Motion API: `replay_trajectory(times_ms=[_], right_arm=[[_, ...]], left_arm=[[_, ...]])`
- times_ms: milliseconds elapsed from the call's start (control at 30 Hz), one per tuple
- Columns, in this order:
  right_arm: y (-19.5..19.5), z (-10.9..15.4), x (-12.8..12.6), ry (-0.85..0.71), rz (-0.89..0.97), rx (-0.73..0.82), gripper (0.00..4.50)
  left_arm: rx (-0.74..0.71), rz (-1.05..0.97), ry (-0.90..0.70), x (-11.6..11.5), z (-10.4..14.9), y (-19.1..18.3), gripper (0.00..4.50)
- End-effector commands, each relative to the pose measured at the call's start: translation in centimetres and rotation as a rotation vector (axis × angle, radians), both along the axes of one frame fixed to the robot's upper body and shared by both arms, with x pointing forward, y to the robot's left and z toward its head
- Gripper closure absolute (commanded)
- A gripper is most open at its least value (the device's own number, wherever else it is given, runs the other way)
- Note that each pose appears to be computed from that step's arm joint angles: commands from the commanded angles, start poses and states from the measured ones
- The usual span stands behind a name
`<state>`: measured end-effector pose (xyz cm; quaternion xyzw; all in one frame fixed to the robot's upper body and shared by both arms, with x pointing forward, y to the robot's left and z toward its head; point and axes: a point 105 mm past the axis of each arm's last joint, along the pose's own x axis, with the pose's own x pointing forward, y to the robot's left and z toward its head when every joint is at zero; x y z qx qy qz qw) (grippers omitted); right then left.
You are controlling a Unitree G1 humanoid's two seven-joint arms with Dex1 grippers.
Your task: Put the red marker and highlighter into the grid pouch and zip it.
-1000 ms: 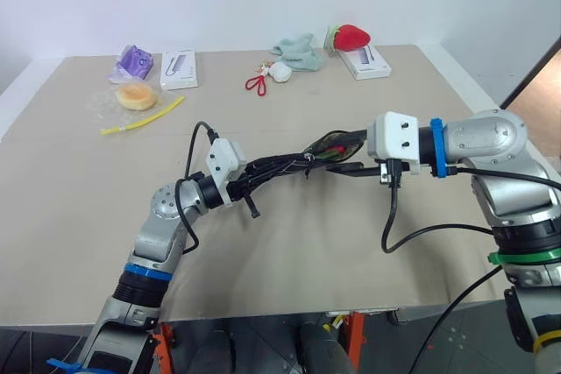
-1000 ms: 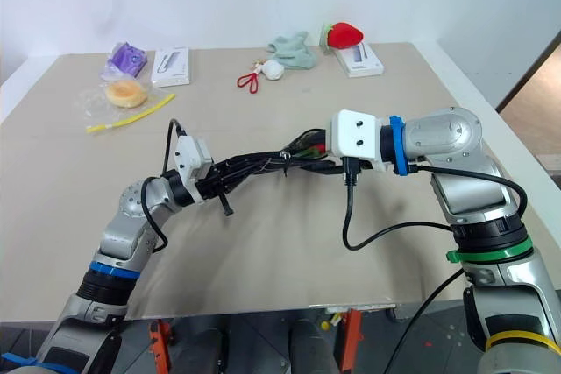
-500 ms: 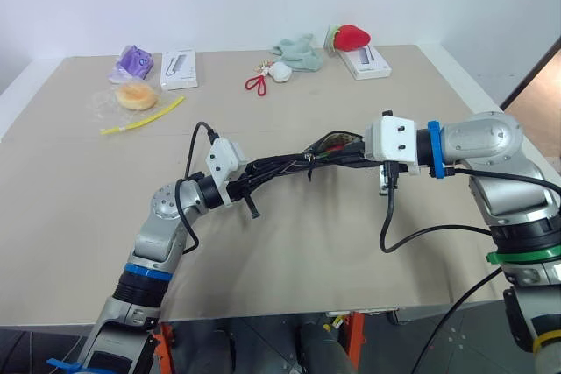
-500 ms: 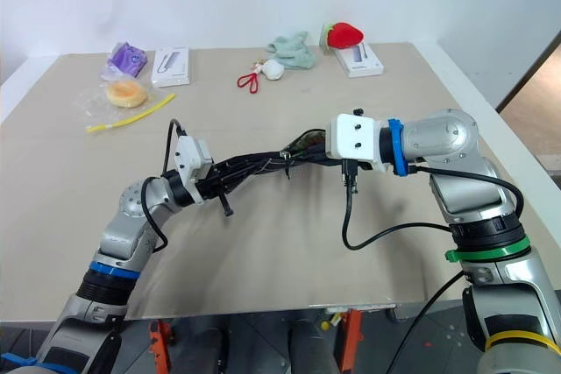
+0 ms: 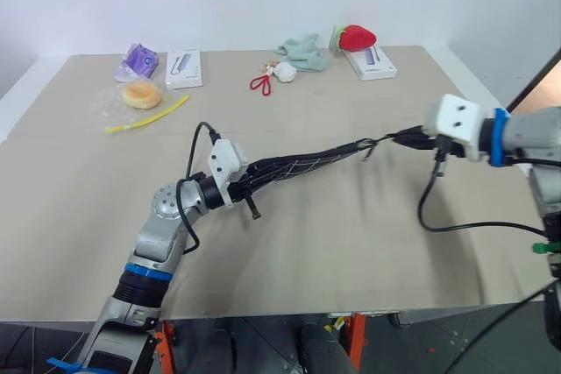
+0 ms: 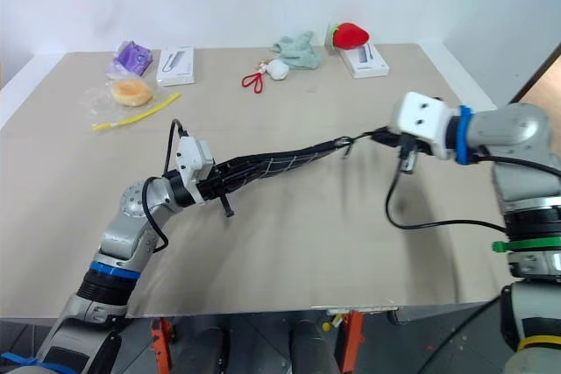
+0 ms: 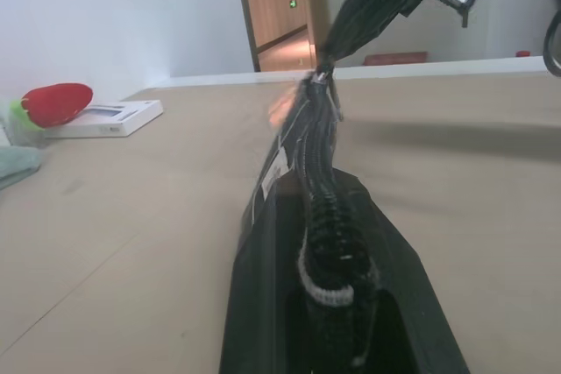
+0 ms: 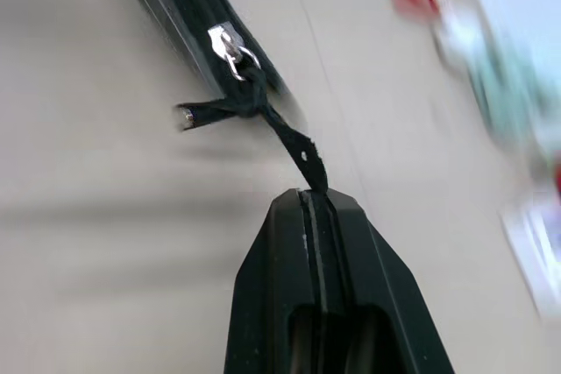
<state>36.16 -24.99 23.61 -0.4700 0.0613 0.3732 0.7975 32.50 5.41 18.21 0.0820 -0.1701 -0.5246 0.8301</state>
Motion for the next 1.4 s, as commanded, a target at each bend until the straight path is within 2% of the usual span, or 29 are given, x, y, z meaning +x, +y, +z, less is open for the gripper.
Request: replay_trajectory(times_ms=[33, 167, 233, 333, 367, 400, 433, 467, 567, 600, 633, 667, 833, 967, 1133, 1267, 1400], right_arm=[[-1.7, 2.6, -0.1, -0.089, -0.051, -0.002, 4.44], [-1.2, 2.5, -0.2, -0.078, -0.033, 0.026, 4.44], [0.0, 2.4, -0.5, -0.051, 0.001, 0.1, 4.44], [1.0, 2.7, -1.1, -0.015, 0.028, 0.205, 3.52], [1.0, 2.7, -1.2, -0.005, 0.026, 0.222, 2.85], [1.0, 2.7, -1.3, 0.001, 0.023, 0.232, 2.24], [1.0, 2.6, -1.4, 0.011, 0.02, 0.245, 2.07], [1.0, 2.6, -1.6, 0.018, 0.017, 0.257, 1.52], [0.7, 2.4, -1.8, 0.039, -0.001, 0.278, 0.28], [0.5, 2.2, -1.9, 0.051, -0.009, 0.278, 0.0], [0.3, 2.0, -2.0, 0.059, -0.017, 0.283, 0.0], [0.2, 1.9, -2.1, 0.067, -0.027, 0.293, 0.0], [-0.5, 1.4, -3.1, 0.117, -0.053, 0.396, 0.0], [-2.0, 0.7, -3.9, 0.197, -0.111, 0.539, 0.0], [-4.8, -2.0, -4.9, 0.33, -0.23, 0.642, 0.0], [-5.8, -4.2, -5.4, 0.435, -0.273, 0.669, 0.0], [-5.7, -5.0, -4.6, 0.434, -0.281, 0.673, 0.0]], left_arm=[[-0.014, -0.003, -0.047, -0.2, 1.2, 0.2, 4.5], [-0.011, -0.004, -0.044, -0.2, 1.2, 0.3, 4.5], [0.001, -0.027, -0.033, -0.5, 1.0, 0.1, 4.5], [0.034, -0.146, 0.074, -2.1, 0.0, -0.1, 4.5], [0.053, -0.19, 0.108, -2.7, -0.3, -0.1, 3.72], [0.063, -0.215, 0.132, -3.1, -0.4, 0.0, 3.26], [0.066, -0.234, 0.16, -3.4, -0.4, 0.1, 3.09], [0.068, -0.246, 0.179, -3.6, -0.4, 0.2, 2.59], [0.093, -0.276, 0.231, -4.2, -0.6, 0.5, 1.36], [0.102, -0.283, 0.25, -4.4, -0.7, 0.7, 0.92], [0.105, -0.282, 0.262, -4.5, -0.7, 0.8, 0.37], [0.103, -0.269, 0.268, -4.4, -0.7, 1.1, 0.06], [-0.008, -0.096, 0.327, -2.5, 0.6, 4.4, 0.06], [0.01, 0.214, 0.328, -0.2, 0.3, 9.7, 0.06], [0.171, 0.401, 0.358, -1.2, -1.2, 16.1, 0.06], [0.241, 0.446, 0.385, -2.4, -1.4, 19.0, 0.06], [0.282, 0.487, 0.381, -2.8, -1.0, 20.9, 0.06]])
